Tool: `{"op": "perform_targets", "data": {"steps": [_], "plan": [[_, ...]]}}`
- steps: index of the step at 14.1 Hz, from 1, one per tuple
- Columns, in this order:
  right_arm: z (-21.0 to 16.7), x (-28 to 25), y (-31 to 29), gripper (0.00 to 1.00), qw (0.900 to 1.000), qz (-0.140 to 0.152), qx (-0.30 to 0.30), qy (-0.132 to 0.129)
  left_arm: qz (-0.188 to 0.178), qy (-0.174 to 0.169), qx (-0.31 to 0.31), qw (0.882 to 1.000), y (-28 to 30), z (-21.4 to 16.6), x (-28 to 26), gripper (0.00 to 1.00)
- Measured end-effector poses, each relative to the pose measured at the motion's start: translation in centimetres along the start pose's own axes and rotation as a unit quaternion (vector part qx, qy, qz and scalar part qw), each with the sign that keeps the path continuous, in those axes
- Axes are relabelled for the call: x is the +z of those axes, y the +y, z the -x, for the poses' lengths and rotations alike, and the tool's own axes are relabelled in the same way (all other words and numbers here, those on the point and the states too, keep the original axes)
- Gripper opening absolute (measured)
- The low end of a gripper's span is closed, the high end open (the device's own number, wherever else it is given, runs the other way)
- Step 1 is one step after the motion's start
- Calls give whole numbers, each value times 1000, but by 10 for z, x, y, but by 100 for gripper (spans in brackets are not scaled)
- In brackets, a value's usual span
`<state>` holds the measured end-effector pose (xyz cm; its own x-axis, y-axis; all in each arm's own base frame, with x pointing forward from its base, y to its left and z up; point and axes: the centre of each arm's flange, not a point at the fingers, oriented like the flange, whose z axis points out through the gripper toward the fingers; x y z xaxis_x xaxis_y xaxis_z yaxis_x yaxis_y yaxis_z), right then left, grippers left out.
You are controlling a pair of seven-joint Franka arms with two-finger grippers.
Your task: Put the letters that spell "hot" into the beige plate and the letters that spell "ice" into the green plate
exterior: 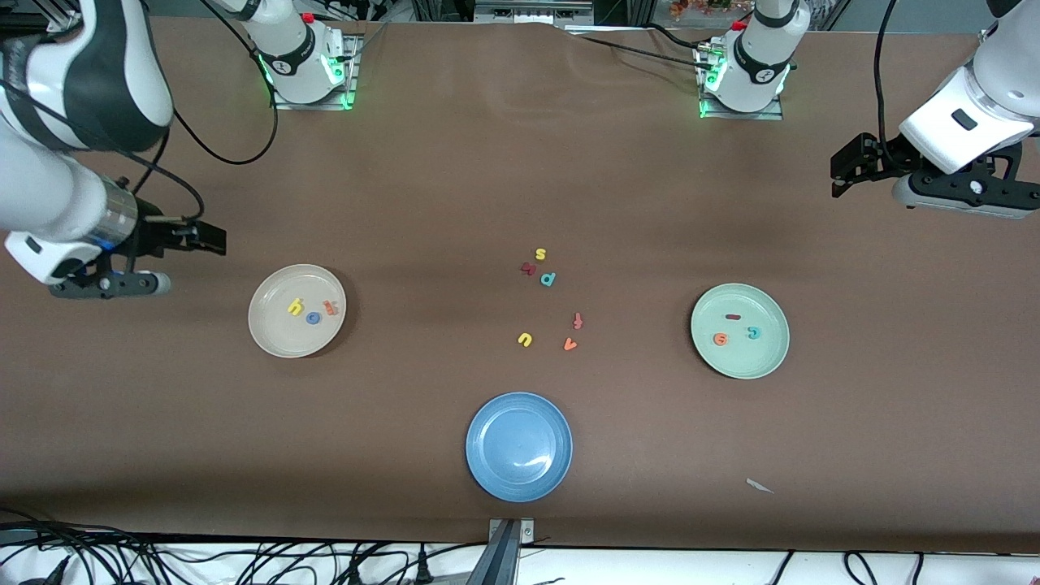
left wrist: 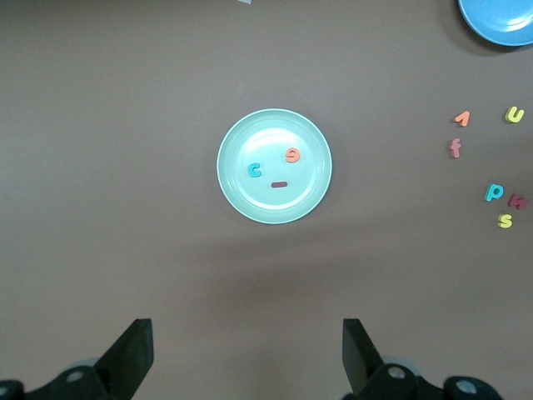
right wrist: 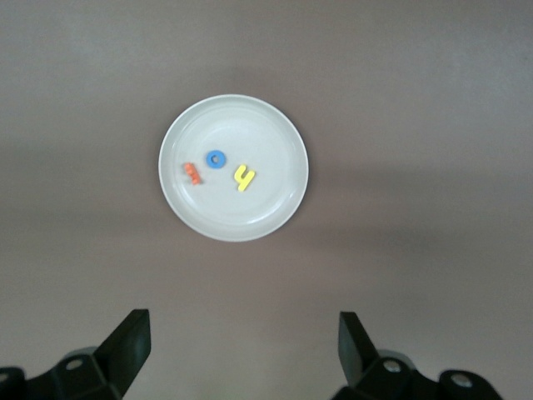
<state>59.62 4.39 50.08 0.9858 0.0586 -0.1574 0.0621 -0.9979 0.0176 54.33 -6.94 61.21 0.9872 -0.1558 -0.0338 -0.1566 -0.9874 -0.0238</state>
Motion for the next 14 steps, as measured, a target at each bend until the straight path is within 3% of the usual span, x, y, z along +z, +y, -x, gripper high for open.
{"op": "perform_targets", "data": {"steps": [7,14], "plan": [[25,-53,11,100,1000,-6,1,14,-2,-2,2,1000,2,1,0,100],[23,-77,23,100,997,-7,11,71,-7,-5,1,1000,0,1,0,100]]}}
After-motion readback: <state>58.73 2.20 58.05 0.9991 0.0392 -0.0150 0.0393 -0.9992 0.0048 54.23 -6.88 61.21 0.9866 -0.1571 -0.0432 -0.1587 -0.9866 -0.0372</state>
